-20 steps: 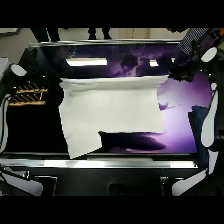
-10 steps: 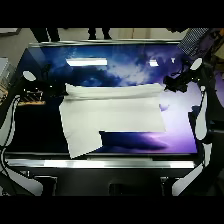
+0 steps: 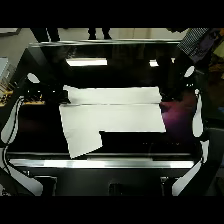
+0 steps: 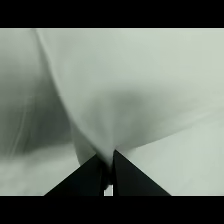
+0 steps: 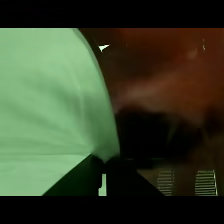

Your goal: Fold the clothes and pants, and hang the long-sleeved shirts on hangers.

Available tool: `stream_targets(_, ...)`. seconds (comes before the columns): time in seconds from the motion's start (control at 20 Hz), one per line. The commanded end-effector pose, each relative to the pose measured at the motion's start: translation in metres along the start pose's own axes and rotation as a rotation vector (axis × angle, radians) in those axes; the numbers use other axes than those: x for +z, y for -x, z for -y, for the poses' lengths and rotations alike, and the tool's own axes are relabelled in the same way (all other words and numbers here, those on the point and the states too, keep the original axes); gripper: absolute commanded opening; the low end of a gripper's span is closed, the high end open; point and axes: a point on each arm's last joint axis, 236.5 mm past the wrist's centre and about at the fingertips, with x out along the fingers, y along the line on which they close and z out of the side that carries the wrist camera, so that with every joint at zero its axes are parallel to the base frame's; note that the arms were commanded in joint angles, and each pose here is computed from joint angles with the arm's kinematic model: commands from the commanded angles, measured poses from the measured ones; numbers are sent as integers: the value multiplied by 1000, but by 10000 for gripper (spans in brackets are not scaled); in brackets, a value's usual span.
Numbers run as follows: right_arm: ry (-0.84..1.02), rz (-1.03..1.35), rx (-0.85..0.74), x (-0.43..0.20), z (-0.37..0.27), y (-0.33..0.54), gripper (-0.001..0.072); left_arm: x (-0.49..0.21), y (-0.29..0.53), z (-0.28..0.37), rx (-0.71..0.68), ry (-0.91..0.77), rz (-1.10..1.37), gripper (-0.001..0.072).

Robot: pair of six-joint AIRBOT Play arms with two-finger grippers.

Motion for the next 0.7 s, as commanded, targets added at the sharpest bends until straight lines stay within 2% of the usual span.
stream_targets(0.0, -8, -54, 28, -12, -6, -4, 32, -11, -9, -3, -8, 15, -54, 19)
stream_targets(0.15, -6, -101, 57, -23, -13, -3, 32, -9, -10, -3, -7, 15, -48, 19)
stream_targets(0.2, -6, -107, 56, -24, -13, -3, 68, -9, -10, -3, -7, 16, -48, 19)
stream_targets(0.25, -6, -114, 58, -26, -13, -3, 135, -9, -10, -3, -7, 15, -49, 22)
stream_targets(0.3, -6, -124, 69, -28, -16, -2, 189, -9, -9, -3, -7, 27, -47, 88)
stream_targets(0.4, 12, -172, 108, -41, -25, 4, 457, -7, 1, -2, -8, 63, -42, 439)
stream_targets(0.45, 47, -184, 116, -47, -27, 14, 488, -7, 13, 0, -12, 59, -44, 553)
stream_targets(0.55, 109, -141, 94, -51, -24, 47, 490, -15, 49, 4, -7, 25, -59, 556)
stream_targets(0.65, 115, 0, 101, -39, -18, 96, 494, -28, 92, 0, 28, 40, -33, 556)
